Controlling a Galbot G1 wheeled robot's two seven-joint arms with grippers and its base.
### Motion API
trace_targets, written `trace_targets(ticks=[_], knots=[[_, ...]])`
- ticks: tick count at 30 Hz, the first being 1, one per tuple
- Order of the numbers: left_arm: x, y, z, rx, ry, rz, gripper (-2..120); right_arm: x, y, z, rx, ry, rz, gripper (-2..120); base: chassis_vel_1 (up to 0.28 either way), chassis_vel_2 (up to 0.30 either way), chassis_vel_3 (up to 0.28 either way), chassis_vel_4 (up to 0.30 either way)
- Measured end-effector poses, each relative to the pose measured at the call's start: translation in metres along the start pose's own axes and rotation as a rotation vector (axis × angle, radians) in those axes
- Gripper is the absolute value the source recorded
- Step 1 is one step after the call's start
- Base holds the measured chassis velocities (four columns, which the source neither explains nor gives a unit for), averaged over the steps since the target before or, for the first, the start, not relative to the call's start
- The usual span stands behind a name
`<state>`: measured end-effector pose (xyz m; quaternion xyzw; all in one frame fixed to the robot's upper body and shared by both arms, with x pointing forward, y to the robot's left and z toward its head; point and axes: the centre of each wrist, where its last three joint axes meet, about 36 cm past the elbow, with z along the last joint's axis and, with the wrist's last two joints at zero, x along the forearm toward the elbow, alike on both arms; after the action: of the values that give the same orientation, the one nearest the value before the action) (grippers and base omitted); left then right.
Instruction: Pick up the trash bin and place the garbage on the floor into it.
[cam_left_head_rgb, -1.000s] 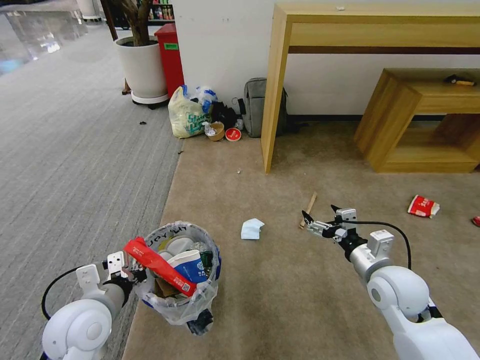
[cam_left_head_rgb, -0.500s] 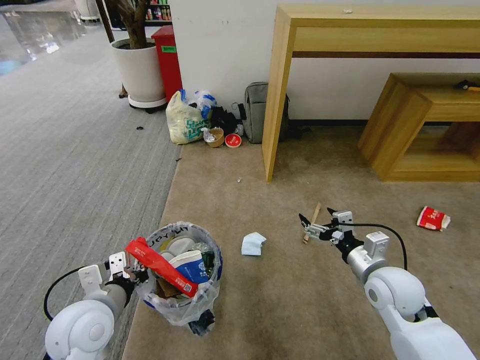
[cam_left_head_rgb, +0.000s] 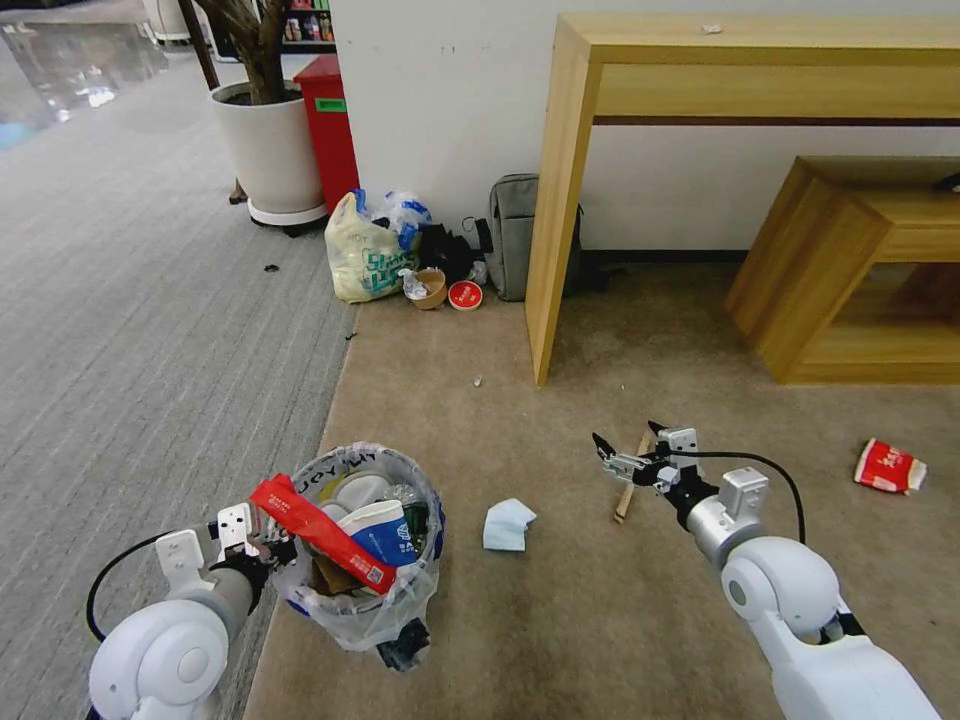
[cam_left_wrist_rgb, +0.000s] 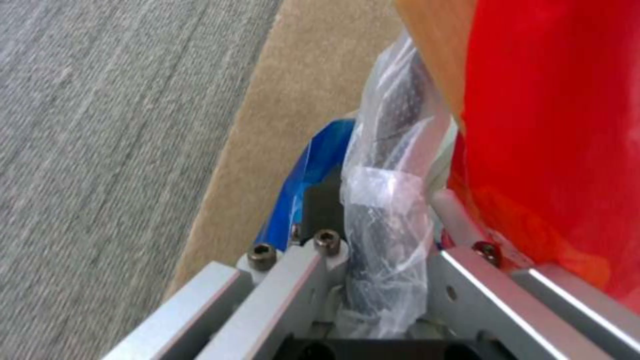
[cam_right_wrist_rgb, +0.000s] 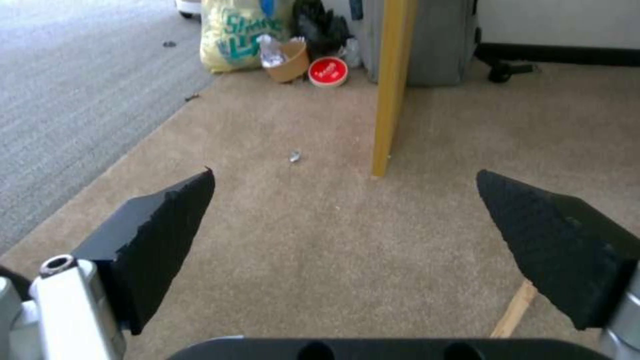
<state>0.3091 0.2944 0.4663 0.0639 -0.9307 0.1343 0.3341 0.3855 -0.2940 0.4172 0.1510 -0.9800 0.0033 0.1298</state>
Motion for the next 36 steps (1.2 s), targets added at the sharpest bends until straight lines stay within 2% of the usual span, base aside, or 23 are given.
trace_targets(ticks=[10,14,15,18,23,25,28,36], knots=[[0.005,0.003,0.000,0.001,-0.007,-0.015,0,-0.024,-0.008,0.036,0.073,0.102,-0.082,100,-0.086,0.076,0.076,-0.081],[0.008,0.004,0.000,0.002,-0.010,-0.028,0,-0.046,-0.013,0.069,0.123,0.205,-0.136,100,0.000,0.000,0.000,0.000],[0.008,0.004,0.000,0.002,-0.010,-0.028,0,-0.046,-0.013,0.069,0.123,0.205,-0.136,100,0.000,0.000,0.000,0.000],[0.011,0.004,0.000,0.003,-0.012,-0.030,0,-0.063,-0.006,0.090,0.133,0.283,-0.172,100,0.000,0.000,0.000,0.000],[0.013,0.003,0.000,0.003,-0.014,-0.032,0,-0.084,0.010,0.110,0.127,0.325,-0.203,100,0.000,0.000,0.000,0.000],[0.013,0.002,0.000,0.003,-0.014,-0.035,0,-0.102,0.025,0.125,0.109,0.335,-0.212,100,0.000,0.000,0.000,0.000],[0.013,0.002,0.000,0.003,-0.015,-0.035,0,-0.114,0.037,0.136,0.106,0.357,-0.215,100,0.000,0.000,0.000,0.000],[0.014,0.001,0.001,0.004,-0.012,-0.034,0,-0.129,0.046,0.151,0.108,0.437,-0.206,100,0.000,0.000,0.000,0.000]])
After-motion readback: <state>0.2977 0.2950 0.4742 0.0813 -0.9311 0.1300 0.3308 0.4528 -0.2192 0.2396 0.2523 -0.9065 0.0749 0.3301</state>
